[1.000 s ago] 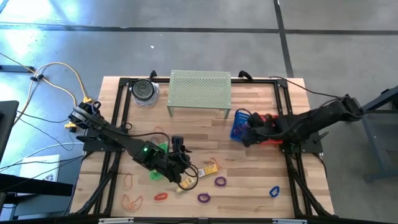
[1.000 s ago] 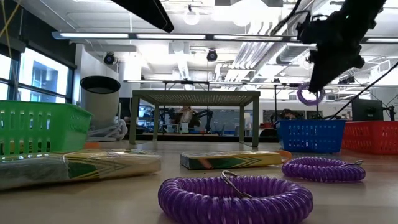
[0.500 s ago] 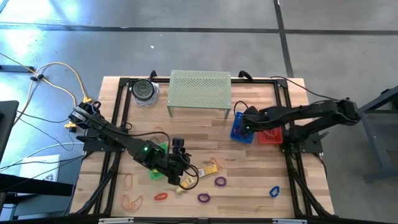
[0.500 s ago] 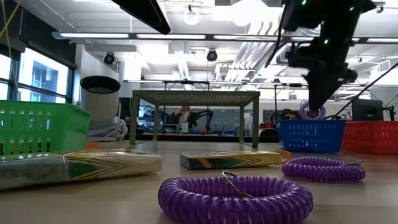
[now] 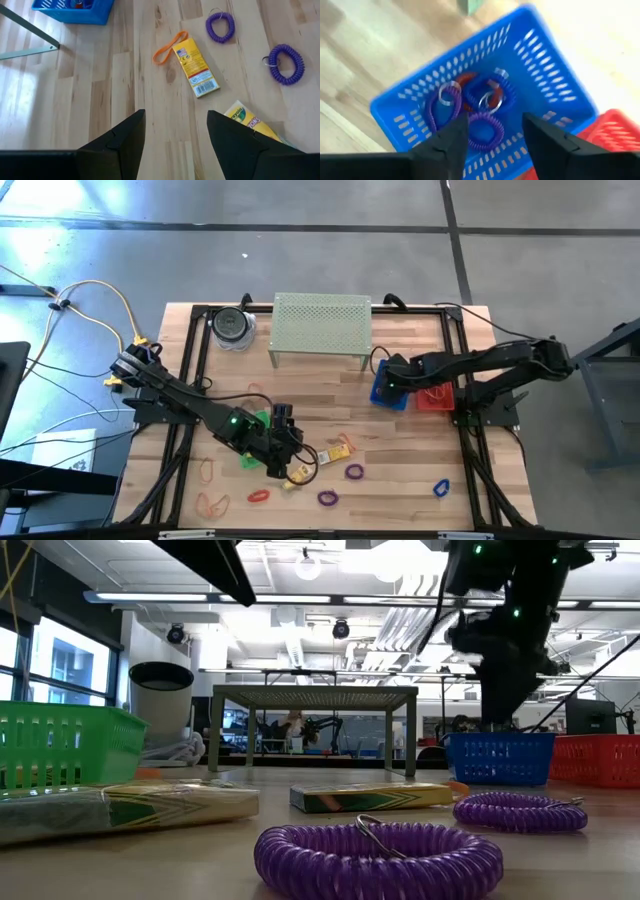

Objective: Pick & Place Office Desk Supplies
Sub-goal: Put the crayon box into the green bin

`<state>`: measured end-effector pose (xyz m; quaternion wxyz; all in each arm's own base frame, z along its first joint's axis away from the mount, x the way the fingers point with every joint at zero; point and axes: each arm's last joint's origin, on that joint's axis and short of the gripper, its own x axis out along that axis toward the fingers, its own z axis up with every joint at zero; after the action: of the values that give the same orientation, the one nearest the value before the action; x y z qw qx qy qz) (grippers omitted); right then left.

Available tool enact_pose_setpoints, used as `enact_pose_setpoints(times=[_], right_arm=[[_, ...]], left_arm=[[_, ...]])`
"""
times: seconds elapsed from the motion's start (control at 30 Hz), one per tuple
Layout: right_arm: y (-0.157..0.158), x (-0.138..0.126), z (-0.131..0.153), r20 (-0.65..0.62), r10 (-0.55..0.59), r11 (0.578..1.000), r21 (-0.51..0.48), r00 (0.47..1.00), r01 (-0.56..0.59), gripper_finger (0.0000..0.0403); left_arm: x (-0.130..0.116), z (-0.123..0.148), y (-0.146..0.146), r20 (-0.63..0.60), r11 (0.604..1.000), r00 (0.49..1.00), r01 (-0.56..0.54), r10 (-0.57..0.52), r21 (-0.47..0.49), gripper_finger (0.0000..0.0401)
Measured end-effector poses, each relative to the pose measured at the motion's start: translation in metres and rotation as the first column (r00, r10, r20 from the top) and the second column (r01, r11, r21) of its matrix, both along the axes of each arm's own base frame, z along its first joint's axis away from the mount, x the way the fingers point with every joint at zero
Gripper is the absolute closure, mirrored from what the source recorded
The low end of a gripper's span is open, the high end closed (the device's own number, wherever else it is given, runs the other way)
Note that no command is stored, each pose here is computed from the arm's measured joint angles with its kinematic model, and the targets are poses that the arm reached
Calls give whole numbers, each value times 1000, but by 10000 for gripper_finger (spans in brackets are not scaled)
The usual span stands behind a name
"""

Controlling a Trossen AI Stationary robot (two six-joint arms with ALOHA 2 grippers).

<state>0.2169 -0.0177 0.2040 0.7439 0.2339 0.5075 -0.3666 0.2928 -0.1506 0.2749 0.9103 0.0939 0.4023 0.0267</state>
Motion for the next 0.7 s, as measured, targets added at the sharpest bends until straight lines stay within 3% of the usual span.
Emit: enact_pose_setpoints(times=[0.13, 0.3, 0.5, 0.7], right_arm=[[2, -3, 24, 85, 0, 995, -102, 996, 9, 210], [16, -8, 63, 252, 84, 974, -223, 964, -27, 207], [46, -15, 91, 410, 274, 925, -359, 870, -122, 207], [87, -13, 96, 465, 414, 864, -470, 783, -179, 207]], left_arm=[[0, 0, 0, 1, 1000, 1000, -1, 1, -2, 198], [3, 2, -1, 41, 999, 999, -16, 17, -30, 198], [13, -1, -6, 139, 995, 987, -66, 75, -70, 198], [28, -36, -10, 194, 993, 977, -65, 84, -103, 198]])
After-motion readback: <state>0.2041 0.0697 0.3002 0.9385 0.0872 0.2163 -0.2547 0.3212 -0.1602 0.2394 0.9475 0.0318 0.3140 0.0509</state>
